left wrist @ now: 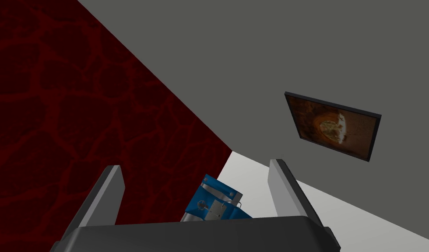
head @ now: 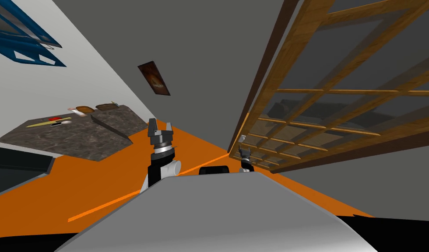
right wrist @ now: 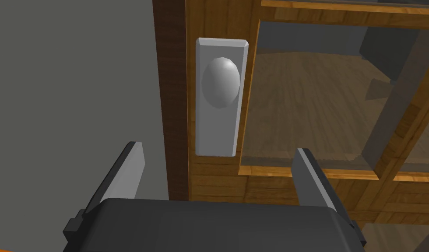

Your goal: Pull the door open

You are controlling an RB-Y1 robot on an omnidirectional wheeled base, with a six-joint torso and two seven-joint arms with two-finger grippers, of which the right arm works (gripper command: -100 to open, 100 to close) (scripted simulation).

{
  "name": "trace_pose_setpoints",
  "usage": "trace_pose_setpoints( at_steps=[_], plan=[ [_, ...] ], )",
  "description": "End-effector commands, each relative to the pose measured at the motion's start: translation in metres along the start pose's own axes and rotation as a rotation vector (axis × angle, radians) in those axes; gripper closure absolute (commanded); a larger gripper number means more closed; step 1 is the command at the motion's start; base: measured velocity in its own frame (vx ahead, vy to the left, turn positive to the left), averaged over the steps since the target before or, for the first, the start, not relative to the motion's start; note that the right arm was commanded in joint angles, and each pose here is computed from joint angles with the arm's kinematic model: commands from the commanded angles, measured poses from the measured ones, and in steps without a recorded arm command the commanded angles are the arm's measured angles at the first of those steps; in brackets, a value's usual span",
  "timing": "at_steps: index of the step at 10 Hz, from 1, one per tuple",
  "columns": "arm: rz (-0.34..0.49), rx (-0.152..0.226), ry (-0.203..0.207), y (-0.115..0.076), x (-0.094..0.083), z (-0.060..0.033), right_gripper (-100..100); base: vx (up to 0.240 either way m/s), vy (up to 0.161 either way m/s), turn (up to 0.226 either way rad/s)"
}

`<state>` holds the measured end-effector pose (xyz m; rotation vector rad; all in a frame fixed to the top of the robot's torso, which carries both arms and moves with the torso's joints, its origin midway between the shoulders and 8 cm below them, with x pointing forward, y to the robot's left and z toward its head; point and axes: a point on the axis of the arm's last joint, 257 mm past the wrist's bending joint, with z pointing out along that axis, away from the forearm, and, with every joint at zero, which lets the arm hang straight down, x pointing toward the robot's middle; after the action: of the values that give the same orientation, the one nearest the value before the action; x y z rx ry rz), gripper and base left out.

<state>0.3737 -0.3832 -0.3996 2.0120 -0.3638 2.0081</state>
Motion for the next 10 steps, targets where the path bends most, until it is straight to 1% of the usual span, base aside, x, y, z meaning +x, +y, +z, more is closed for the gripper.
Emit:
trace_pose_setpoints(
  at_steps=[1,2,3,4,6,8,9,10],
  plan=[
    [-0.004,-0.028,0.000,0.019,-0.001,0.0066,-100,0.032,-0.001,0.185],
    [-0.005,-0.041,-0.001,0.027,-0.002,0.0094,-100,0.075,-0.028,0.228],
    [-0.005,-0.041,-0.001,0.027,-0.002,0.0094,-100,0.065,-0.027,0.055],
    [-0.006,-0.055,-0.001,0.036,-0.002,0.0123,-100,0.056,-0.008,0.064],
    [-0.007,-0.086,-0.001,0.056,-0.003,0.0180,-100,0.063,-0.019,0.155],
    [-0.006,-0.118,-0.001,0.076,-0.003,0.0230,-100,0.073,-0.017,0.177],
    [-0.003,-0.147,-0.001,0.093,-0.003,0.0268,-100,0.081,-0.036,0.214],
    [-0.002,-0.159,-0.001,0.100,-0.003,0.0281,-100,0.081,-0.037,0.195]
  ],
)
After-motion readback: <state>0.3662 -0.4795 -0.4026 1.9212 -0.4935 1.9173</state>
